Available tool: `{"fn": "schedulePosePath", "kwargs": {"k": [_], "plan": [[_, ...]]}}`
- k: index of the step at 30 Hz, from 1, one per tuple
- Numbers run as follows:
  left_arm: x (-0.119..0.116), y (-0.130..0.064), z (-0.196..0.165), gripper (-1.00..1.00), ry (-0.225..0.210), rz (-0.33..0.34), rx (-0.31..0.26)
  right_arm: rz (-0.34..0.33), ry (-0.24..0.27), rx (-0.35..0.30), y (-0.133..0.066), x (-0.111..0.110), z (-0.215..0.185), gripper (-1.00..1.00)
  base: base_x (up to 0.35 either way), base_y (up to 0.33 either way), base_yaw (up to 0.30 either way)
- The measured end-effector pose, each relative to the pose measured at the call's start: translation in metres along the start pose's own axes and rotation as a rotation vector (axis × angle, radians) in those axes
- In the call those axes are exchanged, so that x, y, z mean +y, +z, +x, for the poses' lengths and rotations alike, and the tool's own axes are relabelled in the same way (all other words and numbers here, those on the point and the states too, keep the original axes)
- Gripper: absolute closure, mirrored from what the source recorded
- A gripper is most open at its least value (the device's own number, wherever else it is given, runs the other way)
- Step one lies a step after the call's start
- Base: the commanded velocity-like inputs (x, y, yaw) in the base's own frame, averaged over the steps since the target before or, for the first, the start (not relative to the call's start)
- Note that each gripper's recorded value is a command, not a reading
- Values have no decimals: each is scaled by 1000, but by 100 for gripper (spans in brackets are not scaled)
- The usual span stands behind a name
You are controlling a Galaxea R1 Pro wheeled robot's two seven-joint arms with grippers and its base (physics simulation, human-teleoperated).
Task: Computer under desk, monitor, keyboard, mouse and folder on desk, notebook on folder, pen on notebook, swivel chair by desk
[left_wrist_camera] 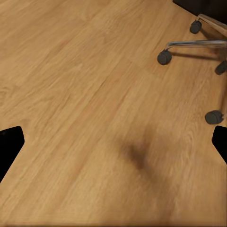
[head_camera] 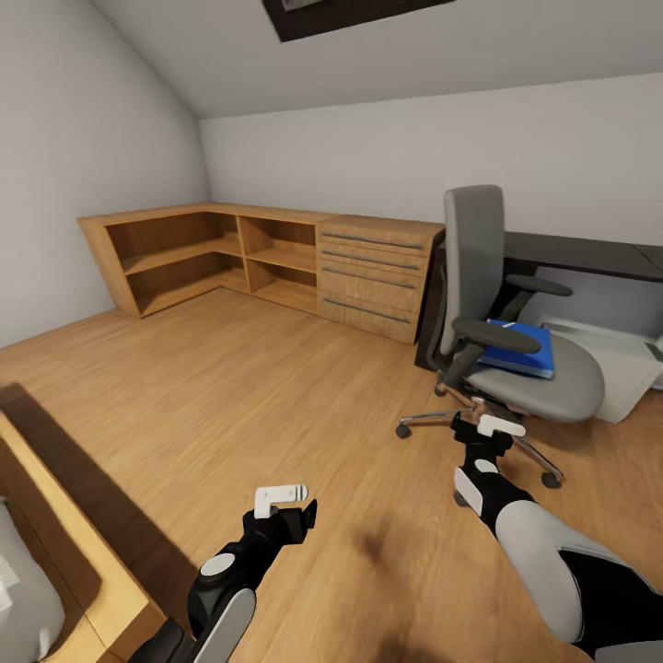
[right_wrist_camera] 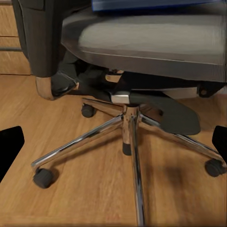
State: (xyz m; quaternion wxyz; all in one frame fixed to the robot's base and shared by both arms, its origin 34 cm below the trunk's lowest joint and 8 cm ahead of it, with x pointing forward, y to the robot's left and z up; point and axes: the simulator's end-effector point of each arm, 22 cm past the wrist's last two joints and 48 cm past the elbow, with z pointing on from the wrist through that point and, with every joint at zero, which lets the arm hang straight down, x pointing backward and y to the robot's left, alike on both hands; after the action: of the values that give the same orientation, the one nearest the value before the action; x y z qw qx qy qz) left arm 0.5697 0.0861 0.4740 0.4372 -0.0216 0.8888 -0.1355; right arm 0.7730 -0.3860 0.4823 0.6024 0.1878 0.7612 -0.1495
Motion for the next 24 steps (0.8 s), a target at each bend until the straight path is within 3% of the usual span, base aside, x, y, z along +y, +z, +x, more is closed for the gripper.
{"fn": "schedulePosePath", "kwargs": {"k": [9,13,16,24], "plan": [[0,-1,-1,-100,1,0,-3,9,7,8,1,-5,-1,-100,-6,0,-204],[1,-1,-3,-100,0,-3,-6,29,37,73,2,-12,11,-100,0,0,-251],[14,-1,-10,-100,-19,-29,-19,51,91,117,1,-17,19,-100,0,0,-239],[18,-2,-15,-100,-25,-34,-29,90,163,181,5,-43,27,-100,0,0,-221]]}}
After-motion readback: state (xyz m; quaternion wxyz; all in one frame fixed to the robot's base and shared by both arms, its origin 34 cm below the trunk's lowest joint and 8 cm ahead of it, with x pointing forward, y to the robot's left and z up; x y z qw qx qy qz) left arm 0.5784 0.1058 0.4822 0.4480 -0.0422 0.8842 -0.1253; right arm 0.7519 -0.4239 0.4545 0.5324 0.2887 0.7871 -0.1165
